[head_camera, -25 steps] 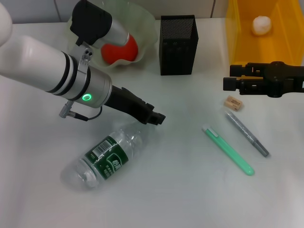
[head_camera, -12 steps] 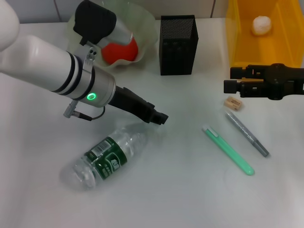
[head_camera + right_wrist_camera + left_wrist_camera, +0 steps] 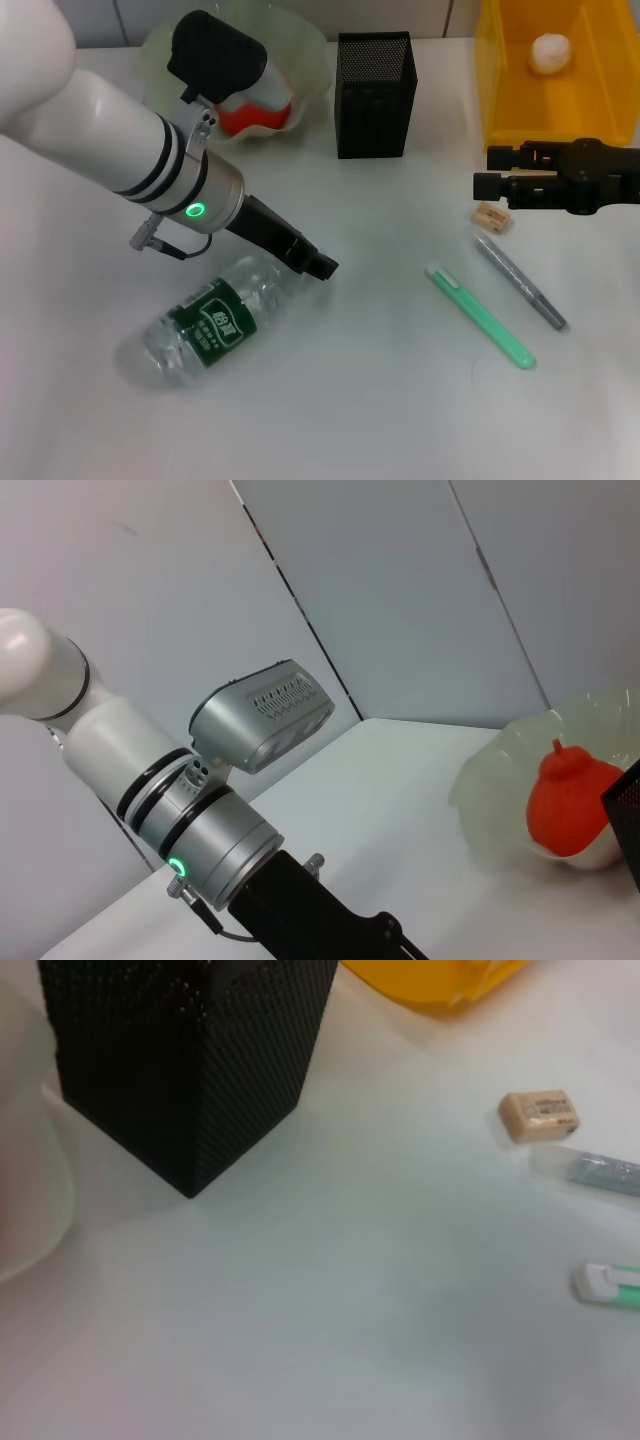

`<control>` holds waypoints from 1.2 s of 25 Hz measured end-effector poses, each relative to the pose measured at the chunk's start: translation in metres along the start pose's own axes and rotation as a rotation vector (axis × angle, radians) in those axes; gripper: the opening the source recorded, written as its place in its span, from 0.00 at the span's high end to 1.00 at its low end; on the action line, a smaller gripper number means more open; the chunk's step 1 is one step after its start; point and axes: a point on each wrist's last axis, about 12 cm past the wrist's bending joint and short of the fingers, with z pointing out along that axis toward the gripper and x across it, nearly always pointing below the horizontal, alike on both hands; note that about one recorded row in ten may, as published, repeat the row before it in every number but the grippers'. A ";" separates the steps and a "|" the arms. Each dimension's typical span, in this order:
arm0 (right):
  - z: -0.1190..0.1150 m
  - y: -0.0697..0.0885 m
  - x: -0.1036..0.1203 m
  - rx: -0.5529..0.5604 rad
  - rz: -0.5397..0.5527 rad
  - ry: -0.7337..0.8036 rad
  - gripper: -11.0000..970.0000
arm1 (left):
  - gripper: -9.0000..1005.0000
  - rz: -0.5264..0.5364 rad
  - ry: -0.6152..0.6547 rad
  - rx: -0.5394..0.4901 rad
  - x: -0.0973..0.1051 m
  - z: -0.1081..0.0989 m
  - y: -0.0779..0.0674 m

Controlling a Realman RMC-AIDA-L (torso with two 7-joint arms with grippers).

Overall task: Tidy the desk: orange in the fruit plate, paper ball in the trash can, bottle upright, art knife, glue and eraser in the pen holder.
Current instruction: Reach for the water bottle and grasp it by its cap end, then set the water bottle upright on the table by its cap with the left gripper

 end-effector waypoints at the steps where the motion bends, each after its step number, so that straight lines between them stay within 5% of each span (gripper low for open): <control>1: 0.000 0.000 0.000 0.000 0.000 0.000 0.21 | 0.46 0.000 0.002 0.001 -0.001 0.000 -0.001; 19: 0.001 0.000 0.000 -0.002 0.003 0.000 0.21 | 0.51 0.050 0.035 -0.003 -0.002 0.006 -0.007; 30: -0.001 0.000 0.000 0.003 0.005 -0.007 0.21 | 0.55 0.063 -0.058 -0.022 -0.011 -0.011 -0.004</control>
